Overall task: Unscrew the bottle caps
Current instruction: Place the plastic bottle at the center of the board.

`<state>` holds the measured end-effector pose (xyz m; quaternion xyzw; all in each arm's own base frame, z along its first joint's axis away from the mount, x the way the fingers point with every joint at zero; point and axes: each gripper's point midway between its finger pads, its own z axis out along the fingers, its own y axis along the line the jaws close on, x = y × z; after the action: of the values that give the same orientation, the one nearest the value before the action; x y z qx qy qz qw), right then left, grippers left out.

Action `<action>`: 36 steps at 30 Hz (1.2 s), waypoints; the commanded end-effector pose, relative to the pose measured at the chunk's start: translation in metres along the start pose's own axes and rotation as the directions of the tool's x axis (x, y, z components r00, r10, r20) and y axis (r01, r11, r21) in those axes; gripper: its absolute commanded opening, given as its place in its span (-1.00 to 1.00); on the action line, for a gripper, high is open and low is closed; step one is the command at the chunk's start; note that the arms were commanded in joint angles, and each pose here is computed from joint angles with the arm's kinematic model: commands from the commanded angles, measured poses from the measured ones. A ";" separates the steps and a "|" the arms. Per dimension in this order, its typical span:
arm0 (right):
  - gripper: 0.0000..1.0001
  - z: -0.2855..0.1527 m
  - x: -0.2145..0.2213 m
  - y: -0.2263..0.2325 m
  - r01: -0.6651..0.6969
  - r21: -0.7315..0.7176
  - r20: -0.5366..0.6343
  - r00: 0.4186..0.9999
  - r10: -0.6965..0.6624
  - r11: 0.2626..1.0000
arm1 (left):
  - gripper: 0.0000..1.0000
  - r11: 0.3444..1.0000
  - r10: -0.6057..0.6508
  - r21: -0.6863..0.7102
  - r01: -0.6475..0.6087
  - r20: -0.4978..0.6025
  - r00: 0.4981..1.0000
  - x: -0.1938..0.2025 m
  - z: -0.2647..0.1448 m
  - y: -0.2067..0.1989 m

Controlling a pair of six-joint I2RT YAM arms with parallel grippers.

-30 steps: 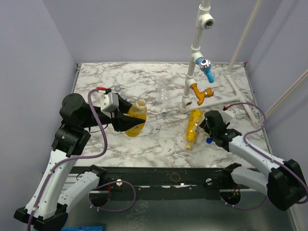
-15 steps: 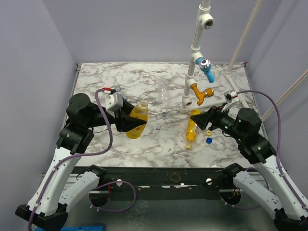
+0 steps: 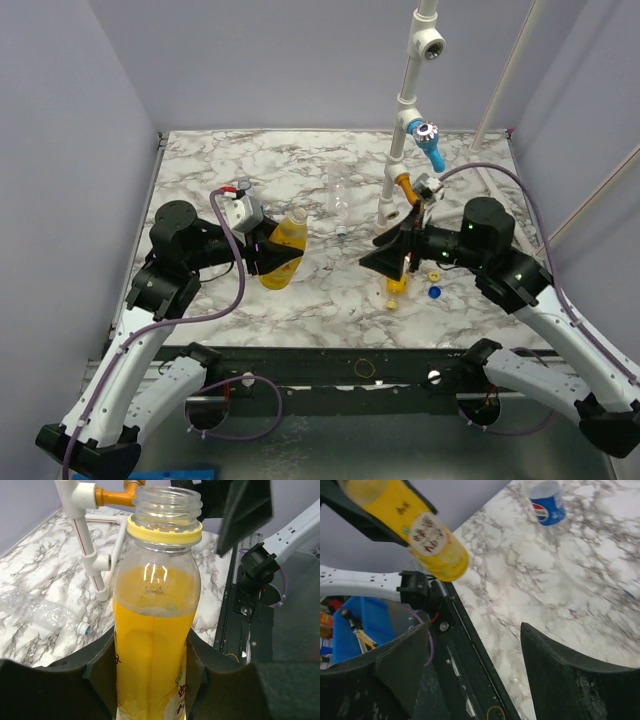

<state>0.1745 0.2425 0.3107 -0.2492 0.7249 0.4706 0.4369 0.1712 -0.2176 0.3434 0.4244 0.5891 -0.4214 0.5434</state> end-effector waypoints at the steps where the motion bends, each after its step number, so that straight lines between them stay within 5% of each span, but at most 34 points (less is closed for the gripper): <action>1: 0.54 0.033 -0.023 0.046 0.168 -0.080 0.009 0.986 -0.168 0.983 | -1.00 0.997 0.045 -0.063 -0.044 0.013 0.999 0.001 -0.003 0.009; 17: 0.43 0.110 -0.101 0.105 0.290 -0.126 0.168 0.949 -0.267 0.949 | -1.00 0.994 0.053 -0.100 -0.052 0.004 0.999 0.010 -0.013 0.005; 30: -0.54 0.148 -0.090 0.103 0.283 -0.135 0.122 0.956 -0.267 0.950 | -0.99 0.997 0.046 -0.056 -0.046 0.002 0.999 0.016 -0.012 -0.004; 31: -0.65 0.150 -0.089 0.101 0.284 -0.126 0.117 0.956 -0.270 0.951 | -0.56 0.998 0.030 -0.055 -0.030 0.003 1.000 0.016 -0.012 -0.005; 33: -0.81 0.152 -0.088 0.093 0.288 -0.089 0.107 0.954 -0.279 0.953 | 0.93 0.997 -0.005 -0.079 0.006 0.011 1.000 0.011 -0.013 -0.002; 36: -0.86 0.152 -0.093 0.070 0.326 0.037 0.088 0.941 -0.328 0.945 | 0.97 0.990 0.006 -0.139 -0.003 0.027 1.000 0.000 -0.016 0.005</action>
<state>0.1970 0.4121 0.4005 -0.3629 0.6322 0.4619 0.5053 0.1754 -0.2025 0.3244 0.3874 0.6208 -0.3861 0.5616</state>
